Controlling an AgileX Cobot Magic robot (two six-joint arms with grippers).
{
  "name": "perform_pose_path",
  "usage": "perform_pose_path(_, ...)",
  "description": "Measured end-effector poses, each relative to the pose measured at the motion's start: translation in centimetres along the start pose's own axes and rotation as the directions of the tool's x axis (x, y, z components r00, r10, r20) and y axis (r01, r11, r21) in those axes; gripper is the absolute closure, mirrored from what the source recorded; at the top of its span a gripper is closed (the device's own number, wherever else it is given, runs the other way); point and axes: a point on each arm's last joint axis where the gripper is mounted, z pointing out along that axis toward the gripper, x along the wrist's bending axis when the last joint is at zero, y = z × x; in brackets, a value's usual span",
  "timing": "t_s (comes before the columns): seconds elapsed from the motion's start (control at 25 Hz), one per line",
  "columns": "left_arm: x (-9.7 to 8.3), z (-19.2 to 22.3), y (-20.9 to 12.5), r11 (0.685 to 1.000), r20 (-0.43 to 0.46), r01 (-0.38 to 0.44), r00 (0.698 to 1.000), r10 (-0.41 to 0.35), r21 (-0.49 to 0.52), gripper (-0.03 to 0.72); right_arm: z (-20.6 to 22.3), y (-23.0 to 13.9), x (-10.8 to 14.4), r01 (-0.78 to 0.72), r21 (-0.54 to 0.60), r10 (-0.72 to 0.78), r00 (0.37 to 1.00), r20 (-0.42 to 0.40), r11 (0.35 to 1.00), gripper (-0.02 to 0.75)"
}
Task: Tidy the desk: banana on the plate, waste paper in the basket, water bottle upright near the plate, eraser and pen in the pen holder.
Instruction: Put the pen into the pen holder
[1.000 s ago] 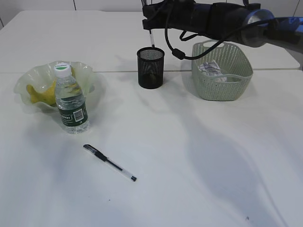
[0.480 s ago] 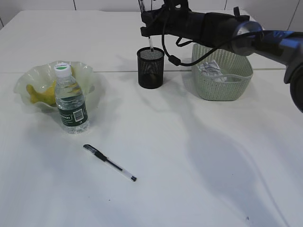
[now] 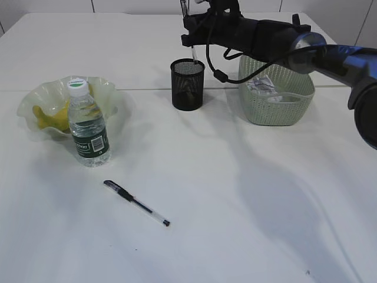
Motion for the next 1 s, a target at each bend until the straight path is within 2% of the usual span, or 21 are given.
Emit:
perform_pose_path(0.32, 0.0, 0.0, 0.0, 1.0, 0.0, 0.0, 1.0, 0.0, 0.0, 0.473, 0.3, -1.5, 0.1, -0.011, 0.024, 0.011, 1.0, -0.002, 1.0, 0.692)
perform_pose_path(1.0, 0.0, 0.0, 0.0, 1.0, 0.0, 0.0, 1.0, 0.0, 0.0, 0.473, 0.5, -1.9, 0.0, -0.012, 0.025, 0.011, 1.0, 0.009, 1.0, 0.692)
